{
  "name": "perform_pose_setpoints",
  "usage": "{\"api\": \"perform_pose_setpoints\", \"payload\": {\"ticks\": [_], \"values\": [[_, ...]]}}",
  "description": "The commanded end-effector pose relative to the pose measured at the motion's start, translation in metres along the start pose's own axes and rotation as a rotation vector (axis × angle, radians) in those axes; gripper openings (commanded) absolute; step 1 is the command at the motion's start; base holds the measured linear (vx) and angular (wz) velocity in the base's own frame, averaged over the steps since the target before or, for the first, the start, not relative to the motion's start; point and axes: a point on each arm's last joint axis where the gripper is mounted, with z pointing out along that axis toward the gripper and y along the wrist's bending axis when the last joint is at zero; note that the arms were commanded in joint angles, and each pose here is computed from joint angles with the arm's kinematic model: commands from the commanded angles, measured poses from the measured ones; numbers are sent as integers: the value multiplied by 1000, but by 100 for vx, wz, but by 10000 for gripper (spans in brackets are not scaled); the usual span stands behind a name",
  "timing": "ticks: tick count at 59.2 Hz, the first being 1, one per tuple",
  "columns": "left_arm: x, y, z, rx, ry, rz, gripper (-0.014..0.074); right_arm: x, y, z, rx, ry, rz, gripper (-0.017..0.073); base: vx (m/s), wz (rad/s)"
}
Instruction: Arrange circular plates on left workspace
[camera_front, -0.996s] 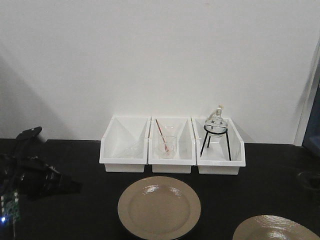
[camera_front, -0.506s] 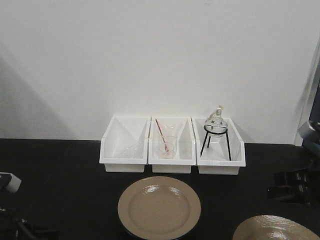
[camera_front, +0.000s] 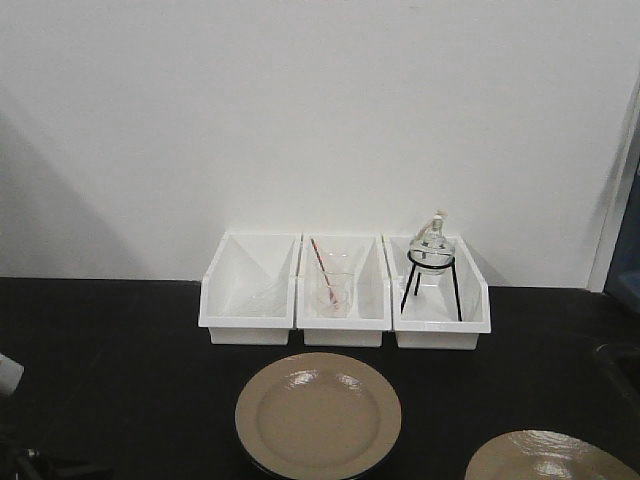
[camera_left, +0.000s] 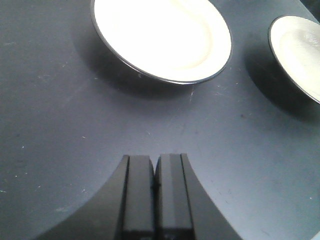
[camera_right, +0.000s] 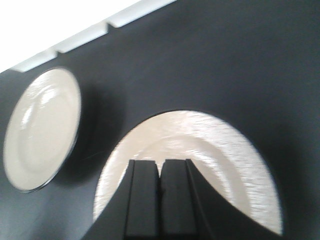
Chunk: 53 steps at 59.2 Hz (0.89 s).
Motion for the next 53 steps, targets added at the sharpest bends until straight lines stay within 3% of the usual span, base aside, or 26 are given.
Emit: {"api": "perform_pose_setpoints", "payload": {"ticks": [1, 9, 16, 22, 32, 38, 45, 53], "values": [[-11, -7, -8, 19, -67, -9, -3, -11, -1, -9, -1, -64, -5, 0, 0, 0], [-11, -7, -8, 24, -63, -9, -3, -9, -21, 4, 29, -28, 32, 14, 0, 0], [-10, -7, -8, 25, -61, -8, -1, -6, -38, 14, 61, 1, 57, 90, 0, 0], [-10, -7, -8, 24, -61, -7, 0, -3, -48, 23, 82, 35, 62, 226, 0, 0], [-10, -7, -8, 20, -60, -3, -1, 3, -59, 33, 92, 100, 68, 537, 0, 0], [-11, -6, -8, 10, -64, -1, -1, 7, -65, 38, 93, 138, 70, 656, 0, 0], [-11, -5, -8, 1, -68, 0, -1, 14, -70, 48, 53, 198, 75, 679, 0, 0], [-11, -5, -7, -2, -63, 4, -1, 21, -79, 60, 19, 251, 101, 645, 0, 0]]}}
